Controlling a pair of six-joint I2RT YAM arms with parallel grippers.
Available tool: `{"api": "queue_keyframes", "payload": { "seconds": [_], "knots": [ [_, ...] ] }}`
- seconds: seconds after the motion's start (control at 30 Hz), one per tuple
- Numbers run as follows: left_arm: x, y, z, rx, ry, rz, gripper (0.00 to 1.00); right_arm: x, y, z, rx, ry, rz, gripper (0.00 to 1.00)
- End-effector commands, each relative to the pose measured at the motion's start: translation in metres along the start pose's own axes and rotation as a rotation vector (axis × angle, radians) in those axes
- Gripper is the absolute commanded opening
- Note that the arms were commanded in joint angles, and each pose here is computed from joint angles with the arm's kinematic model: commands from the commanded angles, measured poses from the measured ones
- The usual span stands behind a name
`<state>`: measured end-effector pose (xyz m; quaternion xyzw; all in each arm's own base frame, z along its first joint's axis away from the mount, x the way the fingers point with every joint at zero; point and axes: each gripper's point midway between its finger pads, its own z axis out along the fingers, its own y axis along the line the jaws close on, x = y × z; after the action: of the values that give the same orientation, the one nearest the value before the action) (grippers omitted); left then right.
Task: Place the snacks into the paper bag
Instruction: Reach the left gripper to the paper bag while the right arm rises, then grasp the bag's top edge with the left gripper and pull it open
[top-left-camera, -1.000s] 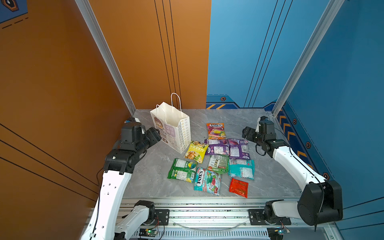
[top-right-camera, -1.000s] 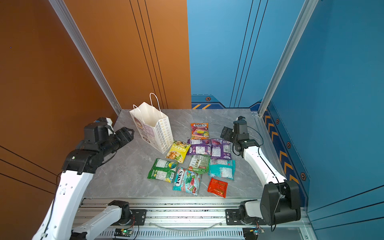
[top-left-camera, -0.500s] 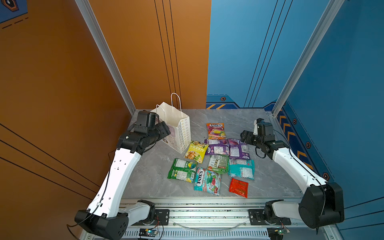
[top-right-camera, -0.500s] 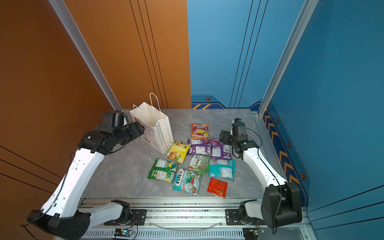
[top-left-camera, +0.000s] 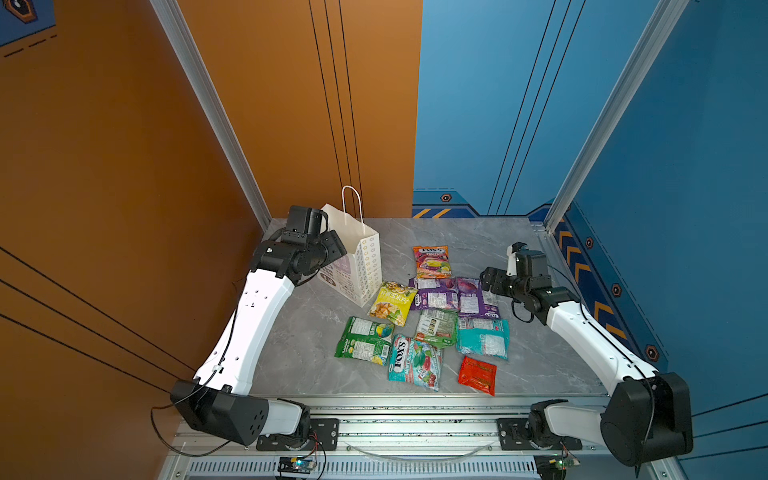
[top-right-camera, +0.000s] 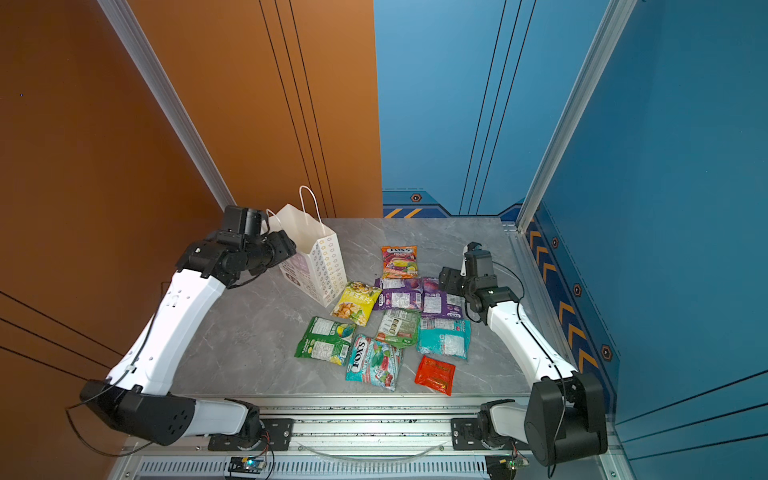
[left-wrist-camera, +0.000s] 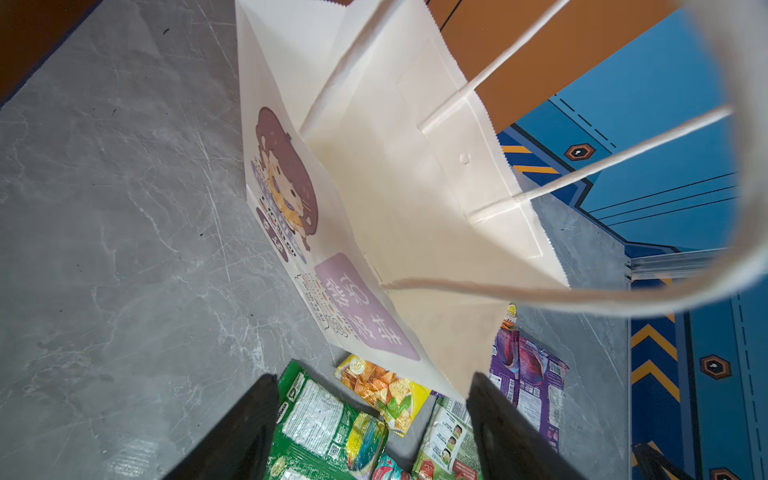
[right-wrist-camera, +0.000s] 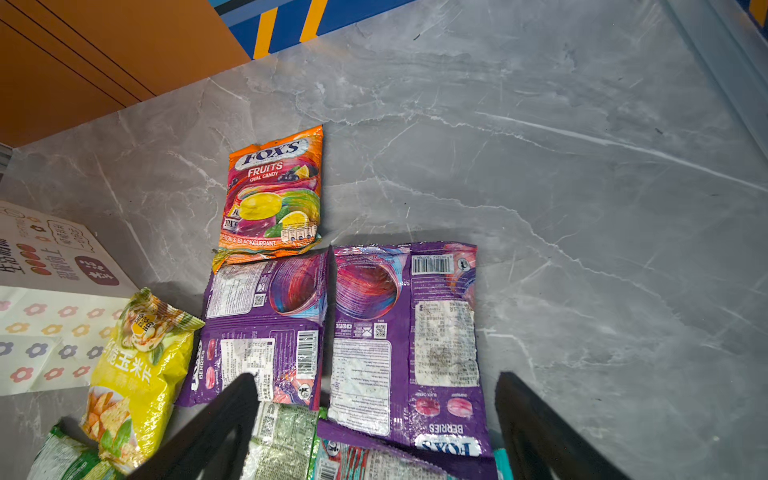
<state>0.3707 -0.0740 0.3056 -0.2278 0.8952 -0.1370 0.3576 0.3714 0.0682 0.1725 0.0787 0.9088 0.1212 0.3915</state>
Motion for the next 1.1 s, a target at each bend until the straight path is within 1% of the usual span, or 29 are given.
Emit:
{"api": "queue_keyframes", "payload": {
  "seconds": [0.0,0.33,0.43,0.53,0.87,1.07],
  "knots": [
    [-0.01,-0.005,0.0,-0.009,-0.015,0.03,0.73,0.003,0.004,-0.005,-0.023,0.005,-0.028,0.91],
    [-0.003,-0.003,0.025,-0.04,0.038,0.041,0.68,0.006,0.002,-0.003,-0.015,0.012,-0.032,0.91],
    [-0.006,-0.003,0.028,-0.046,0.035,0.044,0.62,0.007,0.001,-0.001,-0.01,0.016,-0.035,0.9],
    [-0.006,-0.002,0.033,-0.049,0.049,0.046,0.59,0.007,0.002,-0.001,-0.015,0.019,-0.034,0.9],
    [-0.008,0.003,0.041,-0.027,0.087,0.035,0.38,0.008,0.003,-0.001,-0.018,0.022,-0.03,0.9],
    [-0.019,0.011,0.035,-0.017,0.072,0.018,0.17,0.008,0.004,0.002,-0.021,0.03,-0.025,0.9]
  ]
}}
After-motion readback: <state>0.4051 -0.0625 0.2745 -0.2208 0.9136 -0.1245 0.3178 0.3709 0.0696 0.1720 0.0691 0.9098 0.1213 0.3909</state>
